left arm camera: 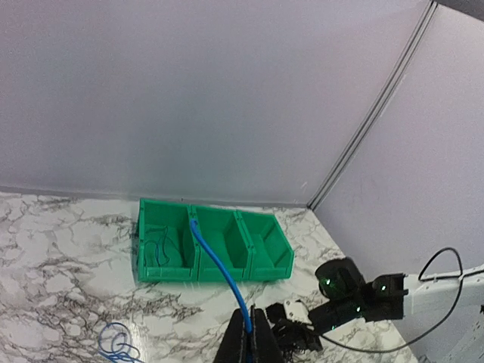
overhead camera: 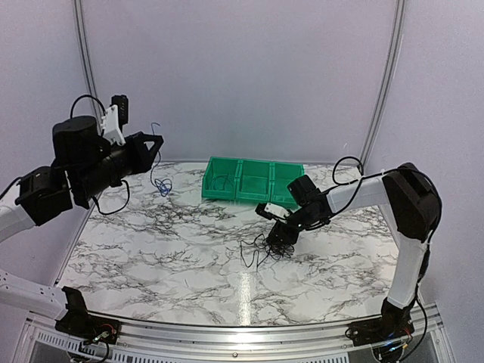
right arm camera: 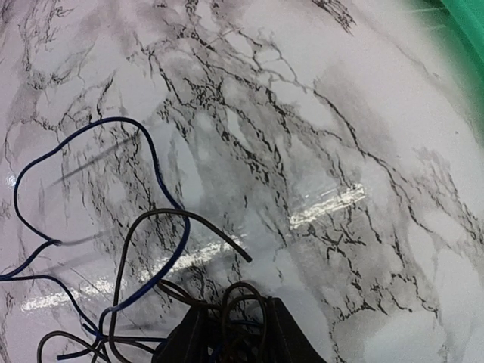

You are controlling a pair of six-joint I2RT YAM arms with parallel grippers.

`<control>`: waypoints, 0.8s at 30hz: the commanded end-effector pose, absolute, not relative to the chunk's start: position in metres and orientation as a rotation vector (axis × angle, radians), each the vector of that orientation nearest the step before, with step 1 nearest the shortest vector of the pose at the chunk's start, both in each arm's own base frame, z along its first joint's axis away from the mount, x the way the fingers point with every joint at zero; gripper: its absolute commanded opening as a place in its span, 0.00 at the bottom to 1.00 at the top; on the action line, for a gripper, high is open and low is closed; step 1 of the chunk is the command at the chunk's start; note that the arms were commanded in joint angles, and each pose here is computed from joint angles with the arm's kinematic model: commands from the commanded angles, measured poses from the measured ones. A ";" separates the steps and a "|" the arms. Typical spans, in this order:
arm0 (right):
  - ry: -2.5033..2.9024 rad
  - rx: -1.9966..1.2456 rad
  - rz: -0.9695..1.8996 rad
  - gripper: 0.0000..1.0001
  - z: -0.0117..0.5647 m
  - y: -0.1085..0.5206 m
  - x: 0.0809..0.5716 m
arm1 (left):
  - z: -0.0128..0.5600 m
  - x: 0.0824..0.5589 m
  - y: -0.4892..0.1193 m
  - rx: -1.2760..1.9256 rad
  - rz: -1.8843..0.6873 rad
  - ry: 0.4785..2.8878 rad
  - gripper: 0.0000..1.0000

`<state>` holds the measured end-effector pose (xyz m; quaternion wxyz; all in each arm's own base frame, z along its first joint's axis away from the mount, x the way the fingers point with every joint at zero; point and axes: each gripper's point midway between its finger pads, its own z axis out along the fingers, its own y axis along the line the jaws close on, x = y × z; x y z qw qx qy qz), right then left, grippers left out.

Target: Untangle the cables

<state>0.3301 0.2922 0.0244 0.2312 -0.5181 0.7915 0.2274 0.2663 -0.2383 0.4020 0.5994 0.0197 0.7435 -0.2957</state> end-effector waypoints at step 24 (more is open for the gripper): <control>1.686 -1.793 0.497 0.45 0.125 0.365 0.245 | 0.142 0.234 -0.234 -0.062 -0.804 2.097 0.00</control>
